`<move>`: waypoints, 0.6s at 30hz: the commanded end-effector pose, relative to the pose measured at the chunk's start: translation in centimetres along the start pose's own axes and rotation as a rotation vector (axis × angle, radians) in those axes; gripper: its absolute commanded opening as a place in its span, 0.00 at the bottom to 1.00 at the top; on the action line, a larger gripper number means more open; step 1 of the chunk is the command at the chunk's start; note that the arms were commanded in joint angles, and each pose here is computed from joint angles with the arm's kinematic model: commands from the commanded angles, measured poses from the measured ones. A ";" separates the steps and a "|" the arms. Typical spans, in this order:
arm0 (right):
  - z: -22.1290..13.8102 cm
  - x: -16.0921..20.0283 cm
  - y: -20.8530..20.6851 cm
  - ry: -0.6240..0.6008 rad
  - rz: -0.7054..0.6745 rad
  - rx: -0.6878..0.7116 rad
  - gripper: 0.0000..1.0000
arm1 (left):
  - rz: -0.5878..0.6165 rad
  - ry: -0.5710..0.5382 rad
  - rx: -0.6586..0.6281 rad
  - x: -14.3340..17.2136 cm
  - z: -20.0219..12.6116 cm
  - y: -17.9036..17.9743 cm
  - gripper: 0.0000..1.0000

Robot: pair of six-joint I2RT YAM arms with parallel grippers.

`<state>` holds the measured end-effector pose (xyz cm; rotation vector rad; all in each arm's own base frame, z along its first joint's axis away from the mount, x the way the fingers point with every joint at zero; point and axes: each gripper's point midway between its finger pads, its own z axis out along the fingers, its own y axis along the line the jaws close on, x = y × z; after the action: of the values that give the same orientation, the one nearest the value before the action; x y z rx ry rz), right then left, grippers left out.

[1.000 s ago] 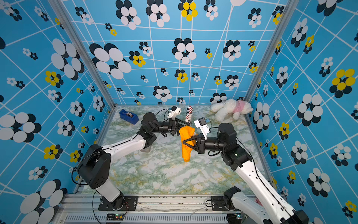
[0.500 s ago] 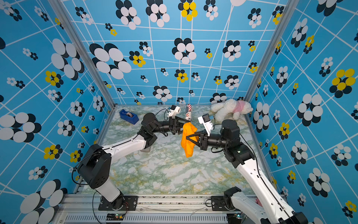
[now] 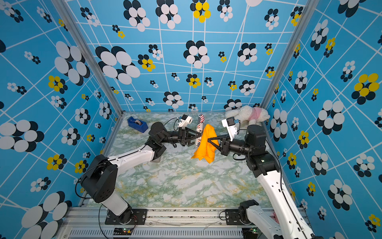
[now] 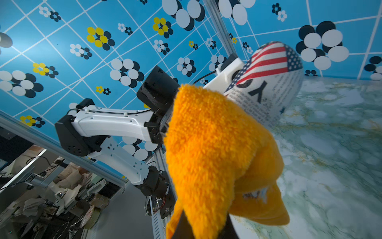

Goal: Wipe the eyeglass case
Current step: Wipe the dirt from the eyeglass case.

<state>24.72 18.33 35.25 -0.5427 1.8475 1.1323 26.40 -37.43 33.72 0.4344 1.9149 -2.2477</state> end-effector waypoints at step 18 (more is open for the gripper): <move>2.7 -0.2 3.1 -0.053 0.094 -0.197 0.00 | 0.111 0.056 0.019 1.4 0.2 -2.8 0.12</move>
<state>25.71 21.00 34.45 -0.4734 1.8281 1.2847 24.21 -36.52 34.43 0.5253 1.9112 -2.2316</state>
